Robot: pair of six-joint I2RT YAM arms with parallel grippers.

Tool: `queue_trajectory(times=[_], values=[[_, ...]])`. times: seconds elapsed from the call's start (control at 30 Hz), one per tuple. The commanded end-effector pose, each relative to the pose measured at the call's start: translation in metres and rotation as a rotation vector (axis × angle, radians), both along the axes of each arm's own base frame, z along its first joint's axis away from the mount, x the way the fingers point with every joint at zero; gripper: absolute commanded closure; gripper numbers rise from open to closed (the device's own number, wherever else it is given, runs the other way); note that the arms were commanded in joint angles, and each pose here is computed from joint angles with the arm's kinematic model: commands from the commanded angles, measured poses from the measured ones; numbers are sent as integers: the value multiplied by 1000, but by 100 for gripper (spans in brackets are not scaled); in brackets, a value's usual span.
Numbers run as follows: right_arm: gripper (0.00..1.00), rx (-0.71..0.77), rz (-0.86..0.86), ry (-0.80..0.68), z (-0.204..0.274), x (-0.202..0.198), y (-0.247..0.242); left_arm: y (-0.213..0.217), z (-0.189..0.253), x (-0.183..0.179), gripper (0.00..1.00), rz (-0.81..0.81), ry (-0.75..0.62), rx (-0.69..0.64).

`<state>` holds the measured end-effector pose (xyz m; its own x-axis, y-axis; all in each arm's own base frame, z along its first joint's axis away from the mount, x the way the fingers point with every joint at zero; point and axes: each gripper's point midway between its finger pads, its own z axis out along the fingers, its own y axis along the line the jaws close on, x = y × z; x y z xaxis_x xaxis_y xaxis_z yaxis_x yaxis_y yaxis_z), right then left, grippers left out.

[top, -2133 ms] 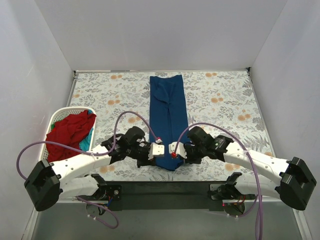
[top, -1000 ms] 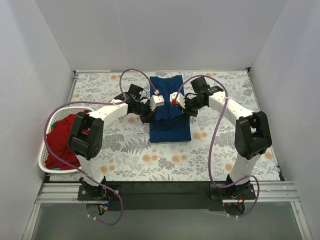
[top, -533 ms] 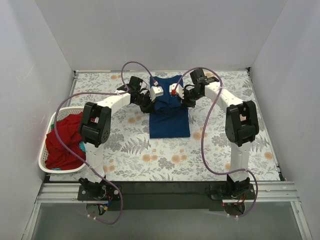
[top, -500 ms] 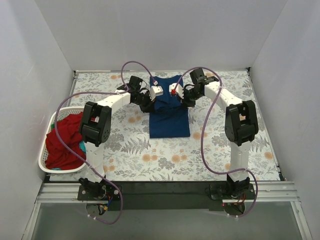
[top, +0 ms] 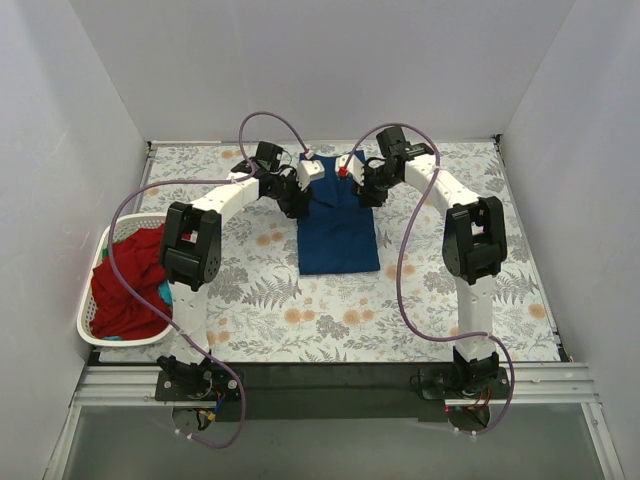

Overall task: Fold and stack the t-shirts
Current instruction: Fold the tshirt

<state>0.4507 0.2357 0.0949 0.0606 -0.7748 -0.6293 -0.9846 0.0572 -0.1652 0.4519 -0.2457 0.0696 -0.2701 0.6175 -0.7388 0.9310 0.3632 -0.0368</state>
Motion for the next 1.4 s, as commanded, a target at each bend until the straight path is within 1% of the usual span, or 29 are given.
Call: queue_trajectory(times=[0.0,0.07,0.1,0.13,0.2,0.23,0.27,0.3,0.33,0.37,0.4,0.43,0.47,0.5,0.53,0.57,0.6,0.63,0.7,0.73,0.77,0.8,0.87,0.93,1.07,1.1,1.2,1.27,1.37], values=[[56,23,-45,-70,39,12,-4,2,36,25,57,58,-85,-36],[52,27,-73,-76,50,10,-8,7,47,24,57,84,-85,-51],[52,33,-104,-59,53,7,-11,9,50,19,57,101,-61,-63],[52,43,-119,-55,60,3,-12,11,53,11,57,110,-43,-74],[57,64,-167,18,58,-10,-14,7,57,-4,58,113,10,-115],[60,91,-180,62,62,-20,-12,5,57,-14,58,155,89,-149],[60,109,-196,107,61,-27,-9,-2,65,-23,55,151,137,-199],[59,162,-233,196,65,-38,-2,-6,69,-28,50,171,194,-235],[55,180,-252,265,63,-46,2,-12,72,-35,45,230,300,-282],[53,200,-267,322,62,-52,6,-20,76,-42,38,234,386,-332],[51,222,-285,385,62,-58,10,-24,79,-44,36,251,432,-369],[47,265,-300,492,61,-69,18,-30,84,-50,35,314,554,-419],[45,280,-316,557,59,-75,20,-32,75,-60,33,337,633,-435],[43,315,-308,650,55,-87,25,-38,85,-63,32,314,645,-489],[41,328,-312,709,52,-94,28,-41,86,-69,32,326,694,-512],[40,342,-334,783,52,-102,30,-45,76,-87,32,355,794,-512],[40,372,-317,843,55,-110,34,-50,80,-92,32,339,798,-531],[40,366,-341,922,47,-123,32,-56,77,-104,31,333,830,-523],[40,370,-339,989,43,-138,34,-58,64,-124,31,353,907,-511],[40,351,-356,1028,33,-147,30,-61,65,-132,31,353,917,-510],[40,337,-361,1045,27,-154,29,-62,63,-135,31,368,938,-517],[40,318,-372,1047,19,-157,27,-59,52,-144,31,386,972,-502],[42,270,-404,1081,-3,-167,20,-57,40,-148,31,419,998,-487],[45,216,-450,1079,-31,-166,12,-53,18,-153,31,463,1045,-457],[45,139,-539,1067,-71,-164,-11,-34,-19,-152,31,598,1072,-397],[46,94,-563,1051,-83,-164,-20,-30,-25,-153,31,626,1080,-386],[46,39,-587,1034,-96,-174,-35,-22,-29,-157,31,631,1082,-371],[46,35,-586,1030,-95,-179,-38,-21,-26,-161,31,616,1084,-374],[46,99,-553,1019,-67,-178,-31,-23,-6,-167,31,541,1065,-407]])
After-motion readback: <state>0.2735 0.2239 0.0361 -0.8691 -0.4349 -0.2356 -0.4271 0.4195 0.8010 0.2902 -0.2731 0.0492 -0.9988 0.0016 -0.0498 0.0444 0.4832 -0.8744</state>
